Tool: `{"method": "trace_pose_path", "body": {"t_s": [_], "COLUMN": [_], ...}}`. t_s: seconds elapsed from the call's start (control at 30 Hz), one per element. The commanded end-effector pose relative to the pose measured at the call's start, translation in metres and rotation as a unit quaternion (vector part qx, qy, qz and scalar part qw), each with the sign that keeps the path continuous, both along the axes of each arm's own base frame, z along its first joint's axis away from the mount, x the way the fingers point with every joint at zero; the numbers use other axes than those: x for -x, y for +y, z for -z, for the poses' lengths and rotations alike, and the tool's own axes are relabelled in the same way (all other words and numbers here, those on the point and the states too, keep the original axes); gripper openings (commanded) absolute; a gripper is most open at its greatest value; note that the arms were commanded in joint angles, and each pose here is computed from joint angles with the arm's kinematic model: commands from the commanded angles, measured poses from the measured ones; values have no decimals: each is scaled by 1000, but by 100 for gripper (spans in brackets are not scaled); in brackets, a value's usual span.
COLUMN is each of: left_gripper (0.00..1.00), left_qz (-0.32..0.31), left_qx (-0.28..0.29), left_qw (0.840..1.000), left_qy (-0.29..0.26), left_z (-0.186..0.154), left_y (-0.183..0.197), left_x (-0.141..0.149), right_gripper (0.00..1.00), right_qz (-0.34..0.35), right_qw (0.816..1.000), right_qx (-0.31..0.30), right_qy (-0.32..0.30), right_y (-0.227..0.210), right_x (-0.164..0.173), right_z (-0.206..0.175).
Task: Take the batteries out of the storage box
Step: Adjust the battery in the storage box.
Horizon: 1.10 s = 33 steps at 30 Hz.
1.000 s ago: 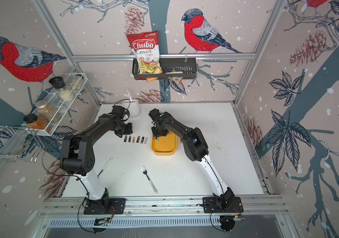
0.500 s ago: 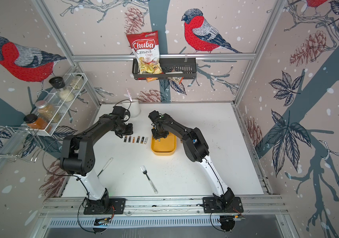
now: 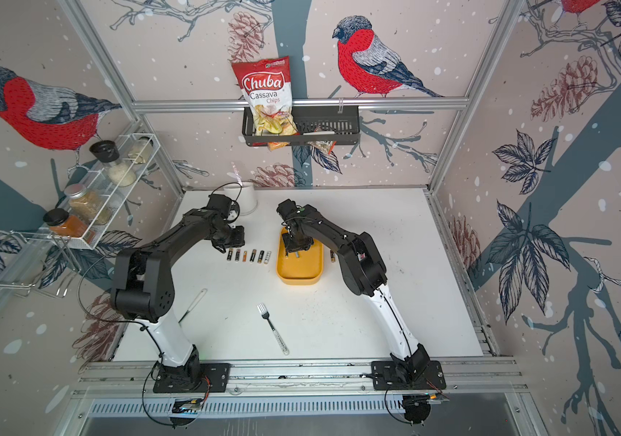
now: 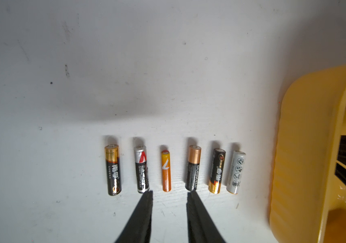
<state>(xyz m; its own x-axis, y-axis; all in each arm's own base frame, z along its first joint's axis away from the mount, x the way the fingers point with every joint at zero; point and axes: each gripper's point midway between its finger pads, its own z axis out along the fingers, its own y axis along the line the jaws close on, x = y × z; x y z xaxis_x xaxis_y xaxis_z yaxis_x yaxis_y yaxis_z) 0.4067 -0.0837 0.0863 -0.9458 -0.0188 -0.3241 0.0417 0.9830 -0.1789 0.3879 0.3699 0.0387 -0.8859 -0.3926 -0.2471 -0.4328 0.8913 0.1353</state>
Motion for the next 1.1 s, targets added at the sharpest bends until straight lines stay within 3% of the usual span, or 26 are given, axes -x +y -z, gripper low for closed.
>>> {"method": "trace_pose_path", "body": {"t_s": [0.0,0.77,1.07], "left_gripper": [33,32,32], "left_qz": [-4,-2,-1], "left_qx": [1,3,5], "left_qw": [1000,1000,1000], "left_qy": [-2,-7,-6], "left_z": [-3,-5,-4], "left_y": [0,-3,-5], "left_x": [0,-2,-3], "right_gripper": [19,20,19], "right_qz": [6,77,73], "right_qw": [1000,995,996], "right_qx": [-8,-42,-49], "right_qy": [3,-35,-26], "right_y": [-4,-65,-63], "right_x": [1,-3,1], "right_z": [-12,-89,-78]}}
